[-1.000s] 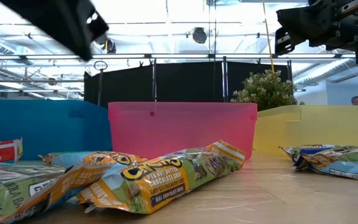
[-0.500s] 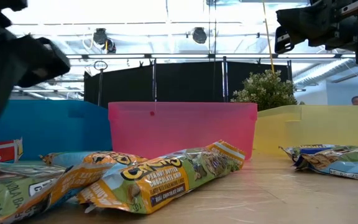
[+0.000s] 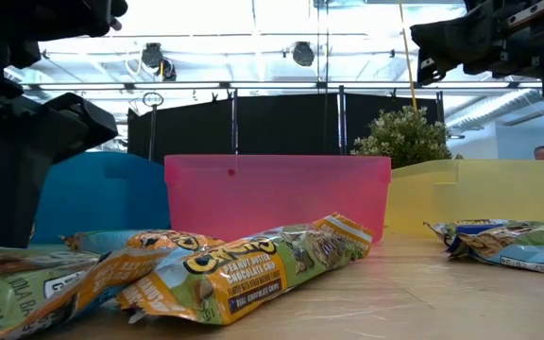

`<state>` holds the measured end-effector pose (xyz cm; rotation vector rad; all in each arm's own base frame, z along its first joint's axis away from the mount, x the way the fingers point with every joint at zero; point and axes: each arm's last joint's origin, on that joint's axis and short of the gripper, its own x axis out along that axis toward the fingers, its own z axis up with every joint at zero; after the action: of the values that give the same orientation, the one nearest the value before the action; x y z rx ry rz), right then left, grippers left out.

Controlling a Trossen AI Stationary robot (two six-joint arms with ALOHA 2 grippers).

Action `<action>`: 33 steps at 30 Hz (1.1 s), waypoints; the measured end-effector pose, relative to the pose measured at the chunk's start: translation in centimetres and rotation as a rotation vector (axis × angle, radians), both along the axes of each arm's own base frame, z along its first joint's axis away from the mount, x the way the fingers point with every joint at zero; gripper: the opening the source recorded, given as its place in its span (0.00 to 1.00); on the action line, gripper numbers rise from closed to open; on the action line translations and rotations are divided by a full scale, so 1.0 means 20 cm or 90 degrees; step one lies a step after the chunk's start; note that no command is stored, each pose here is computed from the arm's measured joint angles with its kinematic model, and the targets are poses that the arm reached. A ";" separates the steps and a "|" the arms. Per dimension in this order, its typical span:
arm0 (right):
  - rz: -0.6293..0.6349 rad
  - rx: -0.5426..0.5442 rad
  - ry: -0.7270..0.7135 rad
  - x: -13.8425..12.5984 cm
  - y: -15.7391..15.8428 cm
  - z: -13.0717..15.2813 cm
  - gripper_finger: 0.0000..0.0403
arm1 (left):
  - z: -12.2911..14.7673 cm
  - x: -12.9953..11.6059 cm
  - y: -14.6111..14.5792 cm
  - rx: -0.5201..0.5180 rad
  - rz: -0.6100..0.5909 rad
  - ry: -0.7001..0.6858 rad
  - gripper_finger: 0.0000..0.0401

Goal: Pick and place Granola Bars by type
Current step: Put the orange granola bar into the red bin

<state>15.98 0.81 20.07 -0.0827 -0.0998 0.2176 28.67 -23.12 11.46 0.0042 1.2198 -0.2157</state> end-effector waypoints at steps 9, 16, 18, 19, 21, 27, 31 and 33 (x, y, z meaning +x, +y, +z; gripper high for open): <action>-0.003 -0.020 -0.004 0.00 0.00 0.00 0.00 | -0.01 0.01 0.02 -0.002 0.081 0.003 0.53; -0.002 -0.013 0.013 0.00 0.00 -0.01 0.00 | -0.01 0.01 0.02 -0.015 0.079 0.006 0.19; -0.002 -0.013 0.016 0.00 0.00 -0.01 0.00 | 0.00 0.02 0.02 -0.037 0.072 0.010 0.12; -0.002 -0.013 0.017 0.00 0.00 -0.01 0.00 | 0.00 0.02 0.01 -0.041 0.067 0.008 0.11; -0.002 -0.011 0.018 0.00 0.00 -0.02 0.00 | 0.02 0.01 0.01 -0.047 0.058 0.002 0.10; -0.002 -0.013 0.016 0.00 0.00 -0.01 0.00 | 0.17 -0.01 0.03 -0.068 0.051 -0.034 0.16; -0.002 -0.016 0.016 0.00 0.00 -0.01 0.00 | 0.34 -0.02 0.03 -0.092 0.061 -0.130 0.17; -0.002 -0.012 0.020 0.00 0.00 -0.02 0.00 | 0.41 -0.02 0.04 -0.103 0.051 -0.165 0.15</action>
<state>16.02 0.81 19.71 -0.0987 -0.0662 0.2173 28.23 -22.26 19.66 -0.1533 0.9396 -0.2354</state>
